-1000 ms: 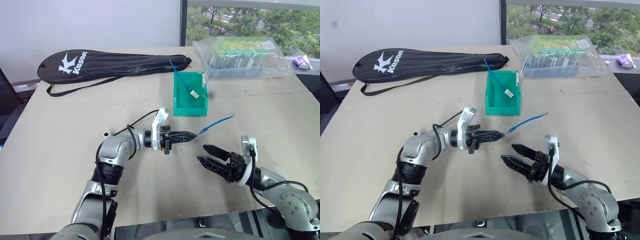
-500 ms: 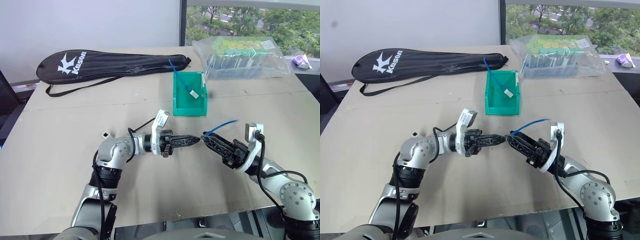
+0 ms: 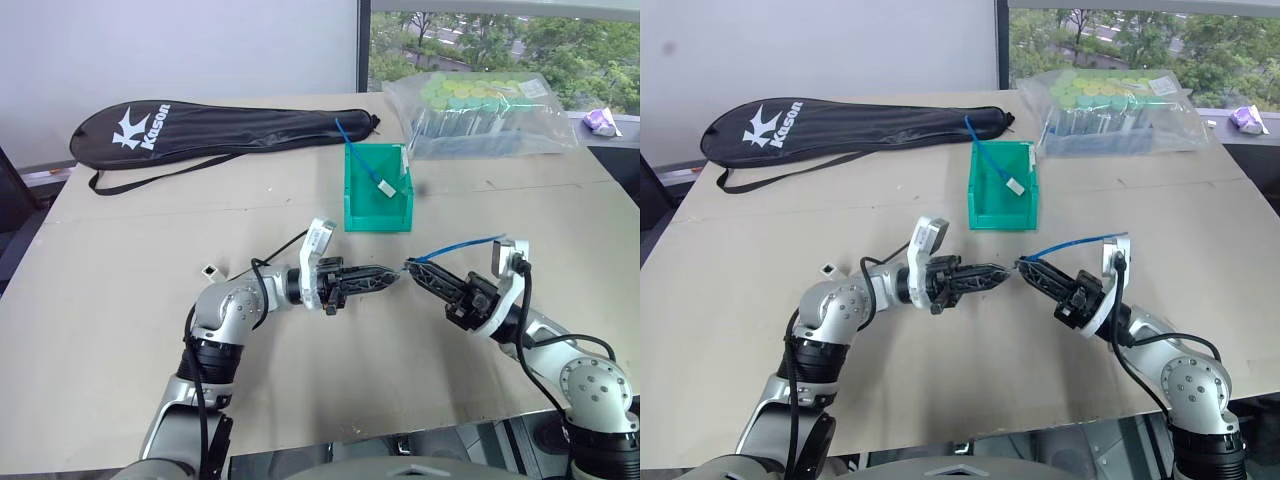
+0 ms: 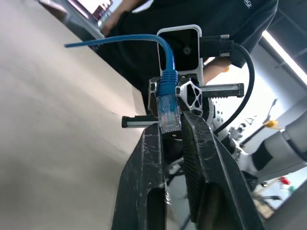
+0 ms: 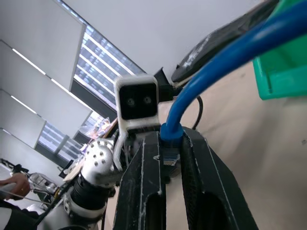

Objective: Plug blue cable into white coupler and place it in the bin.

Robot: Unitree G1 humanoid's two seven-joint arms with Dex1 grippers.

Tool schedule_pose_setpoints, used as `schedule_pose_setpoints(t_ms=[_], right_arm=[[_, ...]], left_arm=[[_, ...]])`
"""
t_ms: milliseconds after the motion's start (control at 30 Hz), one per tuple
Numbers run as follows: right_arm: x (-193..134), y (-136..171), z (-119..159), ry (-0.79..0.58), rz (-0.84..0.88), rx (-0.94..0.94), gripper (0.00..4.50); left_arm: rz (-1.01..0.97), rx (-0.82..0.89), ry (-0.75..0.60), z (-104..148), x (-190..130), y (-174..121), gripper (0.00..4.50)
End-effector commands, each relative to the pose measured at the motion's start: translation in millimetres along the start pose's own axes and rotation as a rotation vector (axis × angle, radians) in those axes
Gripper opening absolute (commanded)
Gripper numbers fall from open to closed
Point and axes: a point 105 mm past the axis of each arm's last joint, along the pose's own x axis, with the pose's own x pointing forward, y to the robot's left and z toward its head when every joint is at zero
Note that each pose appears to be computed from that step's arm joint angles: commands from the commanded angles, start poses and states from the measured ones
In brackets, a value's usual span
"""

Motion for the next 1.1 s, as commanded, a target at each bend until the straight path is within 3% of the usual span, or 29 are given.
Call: schedule_pose_setpoints(t_ms=[33,167,300,400,433,533,667,867,1100], right_arm=[[-2,6,12,-0.026,0.035,-0.030,0.00],[-4,3,18,-0.028,0.026,-0.067,0.00],[-5,-3,23,-0.036,-0.002,-0.158,0.00],[-2,-3,19,-0.028,0.025,-0.189,0.00],[-1,-3,16,-0.018,0.037,-0.201,0.00],[3,-2,8,0.019,0.065,-0.230,0.00],[10,-4,3,0.056,0.087,-0.285,0.00],[12,-7,2,0.065,0.088,-0.307,0.00],[13,-7,0,0.060,0.077,-0.308,0.00]], left_arm=[[0.005,0.045,-0.008,3,-1,-9,2.37],[0.109,0.161,0.034,-11,-14,-16,2.37],[0.297,0.357,-0.118,5,-24,-26,2.37],[0.424,0.600,-0.025,-9,-41,-36,2.37],[0.482,0.683,-0.007,-9,-47,-37,2.37],[0.688,0.769,-0.115,0,-64,-39,2.37],[1.108,0.919,-0.184,-2,-107,-39,2.37],[1.616,0.761,-0.260,-32,-178,-21,2.37],[1.756,0.654,-0.261,-47,-205,13,2.37]])
